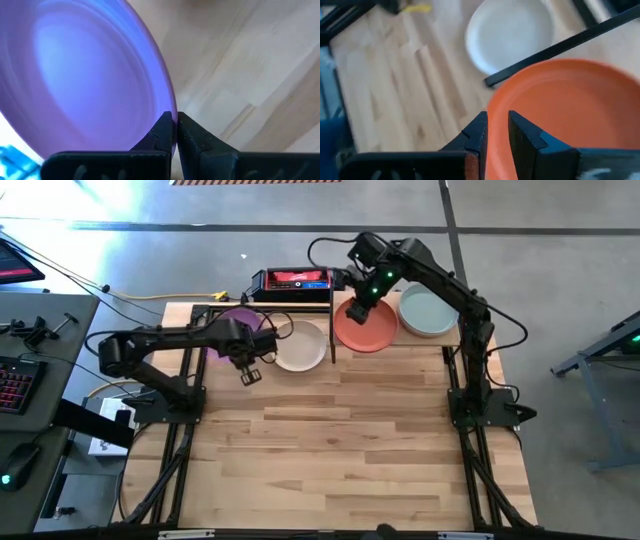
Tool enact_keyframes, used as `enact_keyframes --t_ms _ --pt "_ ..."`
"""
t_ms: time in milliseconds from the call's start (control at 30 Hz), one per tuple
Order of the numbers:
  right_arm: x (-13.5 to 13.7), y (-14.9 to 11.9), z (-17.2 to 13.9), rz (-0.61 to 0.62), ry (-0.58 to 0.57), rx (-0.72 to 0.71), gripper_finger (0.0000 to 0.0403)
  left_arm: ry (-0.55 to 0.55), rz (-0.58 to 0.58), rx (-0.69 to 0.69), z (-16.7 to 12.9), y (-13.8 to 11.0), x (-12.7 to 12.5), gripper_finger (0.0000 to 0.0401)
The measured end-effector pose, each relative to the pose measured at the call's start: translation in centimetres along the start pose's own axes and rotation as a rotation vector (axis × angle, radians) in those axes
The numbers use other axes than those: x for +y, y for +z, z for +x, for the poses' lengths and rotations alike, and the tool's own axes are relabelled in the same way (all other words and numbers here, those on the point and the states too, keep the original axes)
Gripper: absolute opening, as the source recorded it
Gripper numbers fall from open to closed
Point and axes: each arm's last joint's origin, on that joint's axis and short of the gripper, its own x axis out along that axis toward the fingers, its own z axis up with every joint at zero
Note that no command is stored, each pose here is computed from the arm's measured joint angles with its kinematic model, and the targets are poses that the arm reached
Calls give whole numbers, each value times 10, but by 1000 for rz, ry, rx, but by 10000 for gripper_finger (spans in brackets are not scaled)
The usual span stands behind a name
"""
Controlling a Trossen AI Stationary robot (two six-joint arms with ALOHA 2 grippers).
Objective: Place and stack plates onto a shelf
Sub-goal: Stack the purple plate on top of the orange plate on the shelf
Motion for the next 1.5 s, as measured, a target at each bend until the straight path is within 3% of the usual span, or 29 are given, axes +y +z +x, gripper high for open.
enact_keyframes --t_ms 200,400,633,900,1500 --pt "-16 7 -6 77 -47 -82 53 107 217 -89 -29 6 -1 1" --pt "-24 10 -9 59 -66 -119 58 245 484 -171 -56 15 -3 1" --pt "-26 15 -10 49 -112 -173 105 355 726 -249 -79 25 0 1" --pt "-25 25 -12 128 -99 -278 141 446 1006 -281 -90 34 1 1" --pt "-12 29 3 165 -132 -265 142 556 1253 -381 -101 43 -15 1"
